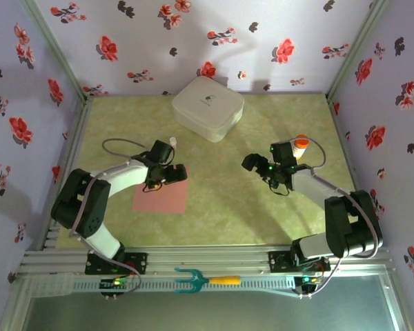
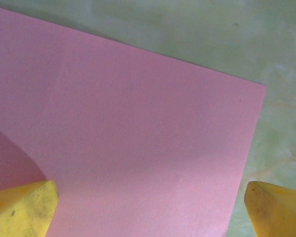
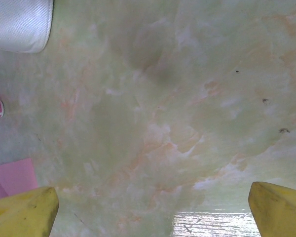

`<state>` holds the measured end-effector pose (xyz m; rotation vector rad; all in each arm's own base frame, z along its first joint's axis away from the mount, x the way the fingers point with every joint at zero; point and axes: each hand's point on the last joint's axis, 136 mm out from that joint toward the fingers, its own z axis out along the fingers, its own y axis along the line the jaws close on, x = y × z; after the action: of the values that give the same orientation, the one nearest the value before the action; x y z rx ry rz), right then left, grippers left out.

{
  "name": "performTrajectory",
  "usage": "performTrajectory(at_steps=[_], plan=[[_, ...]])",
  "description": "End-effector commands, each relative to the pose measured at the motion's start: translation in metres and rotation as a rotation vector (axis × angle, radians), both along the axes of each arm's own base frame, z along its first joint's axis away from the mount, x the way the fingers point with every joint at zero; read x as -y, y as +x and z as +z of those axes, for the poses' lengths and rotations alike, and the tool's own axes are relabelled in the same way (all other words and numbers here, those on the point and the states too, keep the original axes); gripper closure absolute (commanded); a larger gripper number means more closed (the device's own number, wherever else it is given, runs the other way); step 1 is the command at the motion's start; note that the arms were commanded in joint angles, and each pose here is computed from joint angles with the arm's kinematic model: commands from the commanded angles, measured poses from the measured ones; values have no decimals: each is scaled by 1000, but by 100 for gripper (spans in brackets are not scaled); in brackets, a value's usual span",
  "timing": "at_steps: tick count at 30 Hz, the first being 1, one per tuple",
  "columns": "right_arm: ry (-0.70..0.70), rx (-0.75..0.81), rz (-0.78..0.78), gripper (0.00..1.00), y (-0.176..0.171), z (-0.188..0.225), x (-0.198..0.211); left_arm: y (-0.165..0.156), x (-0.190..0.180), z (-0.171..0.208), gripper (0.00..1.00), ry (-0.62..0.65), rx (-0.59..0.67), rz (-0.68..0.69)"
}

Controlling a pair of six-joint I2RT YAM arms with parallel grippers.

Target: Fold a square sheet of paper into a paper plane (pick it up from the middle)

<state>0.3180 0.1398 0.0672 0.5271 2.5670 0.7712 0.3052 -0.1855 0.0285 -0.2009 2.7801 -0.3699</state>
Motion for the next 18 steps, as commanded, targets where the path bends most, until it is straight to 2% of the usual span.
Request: performTrajectory(at_steps=[1,9,18], plan=[[15,28,-14,1,11,8,-4,-29,14,-27,3,7,-111,-23],[-46,-42,-19,1,-5,-7,6,-40,56,-33,3,37,-101,-103],[-87,-37,-66,1,-15,-6,20,-34,79,-10,3,71,-57,-167]])
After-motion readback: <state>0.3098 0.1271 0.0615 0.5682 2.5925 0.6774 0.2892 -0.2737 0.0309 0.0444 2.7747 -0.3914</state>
